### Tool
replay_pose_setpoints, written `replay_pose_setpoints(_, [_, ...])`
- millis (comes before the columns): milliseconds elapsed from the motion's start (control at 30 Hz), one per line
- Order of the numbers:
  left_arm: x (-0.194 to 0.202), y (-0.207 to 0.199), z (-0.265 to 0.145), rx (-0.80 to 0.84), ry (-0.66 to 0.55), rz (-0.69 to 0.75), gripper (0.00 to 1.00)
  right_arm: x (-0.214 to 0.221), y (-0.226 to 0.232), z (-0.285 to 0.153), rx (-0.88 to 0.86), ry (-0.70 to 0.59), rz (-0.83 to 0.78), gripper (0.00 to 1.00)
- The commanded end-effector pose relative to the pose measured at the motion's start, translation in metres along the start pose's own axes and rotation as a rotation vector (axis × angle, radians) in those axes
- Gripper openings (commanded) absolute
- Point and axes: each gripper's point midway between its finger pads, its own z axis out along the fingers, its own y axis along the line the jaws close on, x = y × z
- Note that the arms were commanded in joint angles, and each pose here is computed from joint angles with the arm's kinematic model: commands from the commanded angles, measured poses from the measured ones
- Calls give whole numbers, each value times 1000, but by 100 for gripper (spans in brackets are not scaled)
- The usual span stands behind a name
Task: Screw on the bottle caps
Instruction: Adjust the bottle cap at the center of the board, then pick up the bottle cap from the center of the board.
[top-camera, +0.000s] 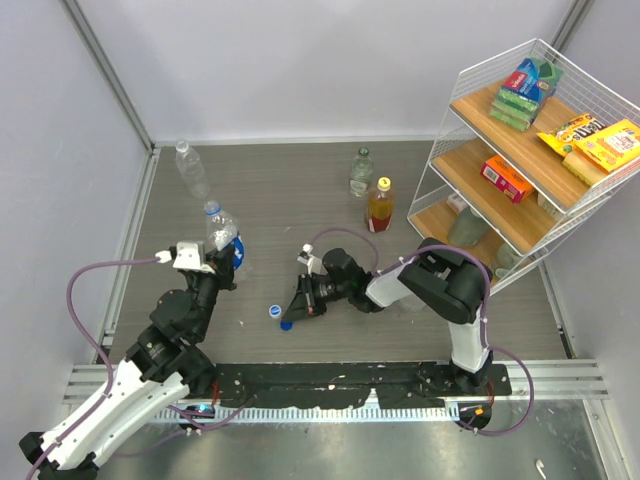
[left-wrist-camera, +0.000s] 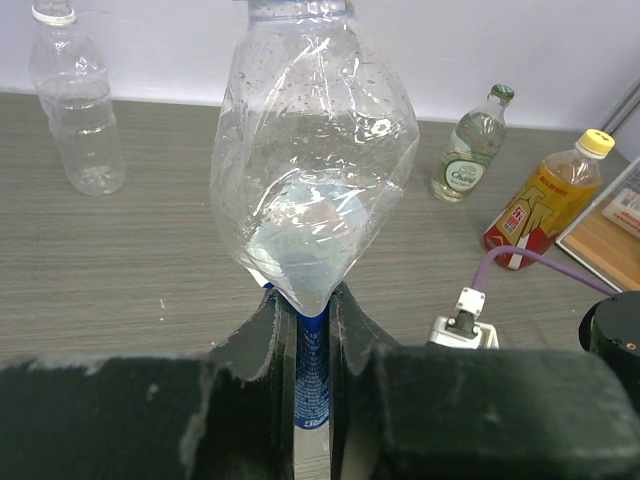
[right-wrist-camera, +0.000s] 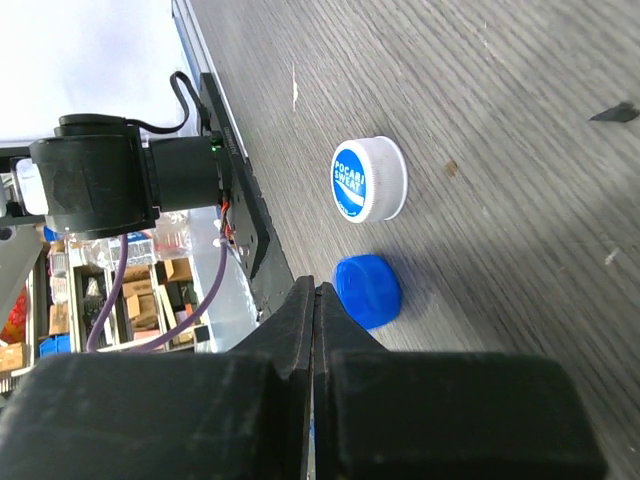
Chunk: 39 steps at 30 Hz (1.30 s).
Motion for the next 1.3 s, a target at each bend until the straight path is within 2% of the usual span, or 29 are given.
replay_pose_setpoints(0, [-13, -4, 0, 13, -49, -52, 0, -18, 33, -9, -61, -40, -75, 1])
replay_pose_setpoints(167, [-13, -4, -1, 18, -48, -54, 0, -14, 79, -17, -287, -9, 6, 1])
replay_pose_setpoints(233, [-12, -4, 0, 18, -47, -53, 0, -17, 80, -16, -295, -26, -58, 1])
replay_pose_setpoints(267, [-14, -4, -1, 19, -50, -55, 0, -12, 64, -10, -211, 0, -31, 6])
replay_pose_setpoints(300, [-14, -4, -1, 19, -50, -55, 0, -22, 55, -7, -146, -53, -152, 15])
replay_pose_setpoints(333, [-13, -4, -1, 17, -49, -55, 0, -10, 34, -3, -10, 10, -116, 24])
replay_pose_setpoints(367, [-13, -4, -1, 17, -49, -55, 0, -13, 20, -7, 118, 5, -200, 27])
replay_pose_setpoints(467, [-13, -4, -1, 18, -49, -55, 0, -15, 5, -12, 353, -3, -405, 40])
replay_pose_setpoints(533, [-13, -4, -1, 19, -50, -57, 0, -10, 2, -18, 454, 39, -531, 46])
replay_pose_setpoints(633, [-14, -4, -1, 19, -53, -59, 0, 2, 8, -15, 508, 91, -721, 53])
replay_pose_setpoints(767, [-14, -4, -2, 20, -57, -63, 0, 1, 14, -10, 572, 95, -857, 58])
replay_pose_setpoints(833, [-15, -3, -2, 18, -58, -64, 0, -6, 6, -12, 675, 84, -911, 59])
replay_pose_setpoints(933, [-14, -3, -2, 18, -58, -64, 0, 0, -3, -6, 726, 123, -964, 59])
replay_pose_setpoints(1267, [-14, -3, -3, 19, -59, -66, 0, 3, -15, 2, 758, 116, -984, 54])
